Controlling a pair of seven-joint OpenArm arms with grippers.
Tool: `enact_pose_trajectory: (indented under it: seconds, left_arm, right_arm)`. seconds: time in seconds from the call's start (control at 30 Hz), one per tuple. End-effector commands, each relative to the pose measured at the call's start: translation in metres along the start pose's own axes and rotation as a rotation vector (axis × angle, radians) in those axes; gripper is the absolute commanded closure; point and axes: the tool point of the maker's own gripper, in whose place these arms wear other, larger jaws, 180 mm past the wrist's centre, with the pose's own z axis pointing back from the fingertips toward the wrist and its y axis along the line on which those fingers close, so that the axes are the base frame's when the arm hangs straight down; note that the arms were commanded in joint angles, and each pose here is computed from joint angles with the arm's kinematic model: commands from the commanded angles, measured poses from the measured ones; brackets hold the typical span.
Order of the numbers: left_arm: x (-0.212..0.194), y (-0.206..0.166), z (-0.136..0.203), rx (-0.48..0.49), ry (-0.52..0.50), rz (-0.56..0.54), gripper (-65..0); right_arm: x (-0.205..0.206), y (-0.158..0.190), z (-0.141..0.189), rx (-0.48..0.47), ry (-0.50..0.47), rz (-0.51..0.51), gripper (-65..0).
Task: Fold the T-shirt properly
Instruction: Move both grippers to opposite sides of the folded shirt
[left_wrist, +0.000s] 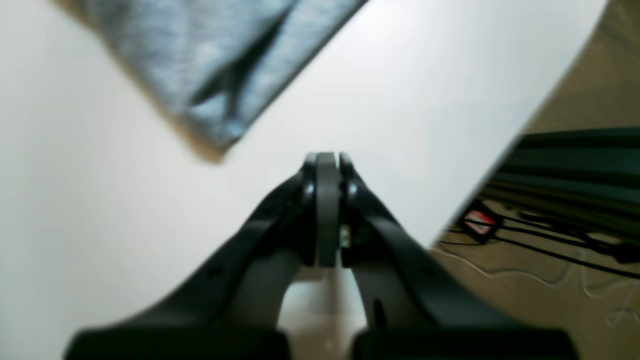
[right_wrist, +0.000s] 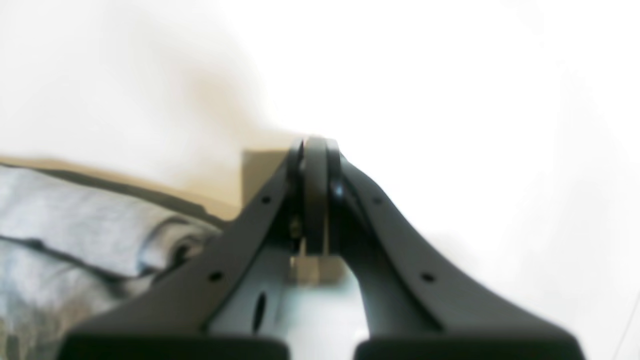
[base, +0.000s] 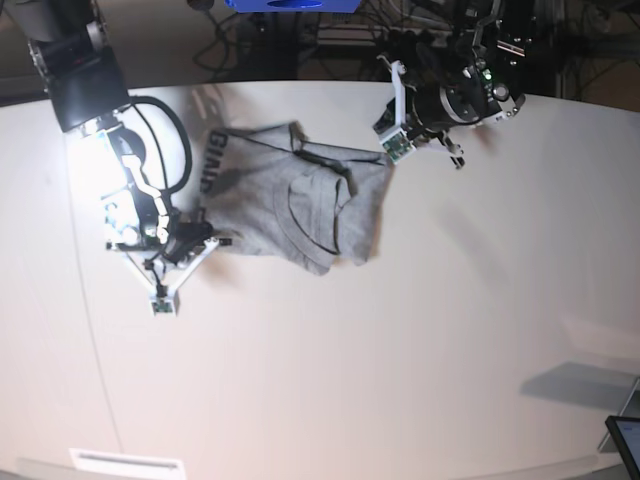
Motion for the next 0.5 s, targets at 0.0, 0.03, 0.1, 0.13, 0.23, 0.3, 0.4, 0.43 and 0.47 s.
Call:
enact_pose_trajectory:
  seconds: [0.0,0.03,0.1,0.13,0.23,0.3,0.4,0.43,0.47]
  left_arm:
    - [0.007,0.005,0.004,0.007,-0.029,-0.013,0.0]
    - [0.007,0.006,0.005,0.012,-0.029,-0.013,0.0]
    - [0.009,0.014,0.007,0.025,-0.028,-0.034,0.0]
    - [0.010,0.017,0.007,0.029,-0.029,-0.036,0.0]
    - [0.010,0.027,0.003,0.040,-0.022,-0.032,0.0]
    - [0.004,0.033,-0.004,0.038,-0.004,-0.016,0.0]
    - [-0.001,0.040,-0.011,0.039,0.012,0.006,0.0]
    - [-0.002,0.041,-0.012,0.037,0.014,0.010,0.0]
    - [-0.001,0.042,-0.013,0.039,0.012,0.012,0.0]
  right_arm:
    - [0.007,-0.005,0.003,-0.012,-0.021,0.005,0.0]
    - [0.005,-0.005,0.003,-0.010,-0.017,0.005,0.0]
    - [0.001,-0.005,0.003,-0.010,-0.010,0.005,0.0]
    - [-0.001,-0.004,0.002,-0.009,-0.006,0.008,0.0]
    - [-0.010,0.001,0.001,-0.002,0.012,0.025,0.0]
    - [-0.011,0.002,0.001,-0.001,0.016,0.028,0.0]
    - [-0.020,0.003,0.000,0.001,0.032,0.027,0.0]
    - [-0.021,0.003,-0.001,0.002,0.035,0.027,0.0]
    - [-0.022,0.004,-0.001,0.002,0.037,0.028,0.0]
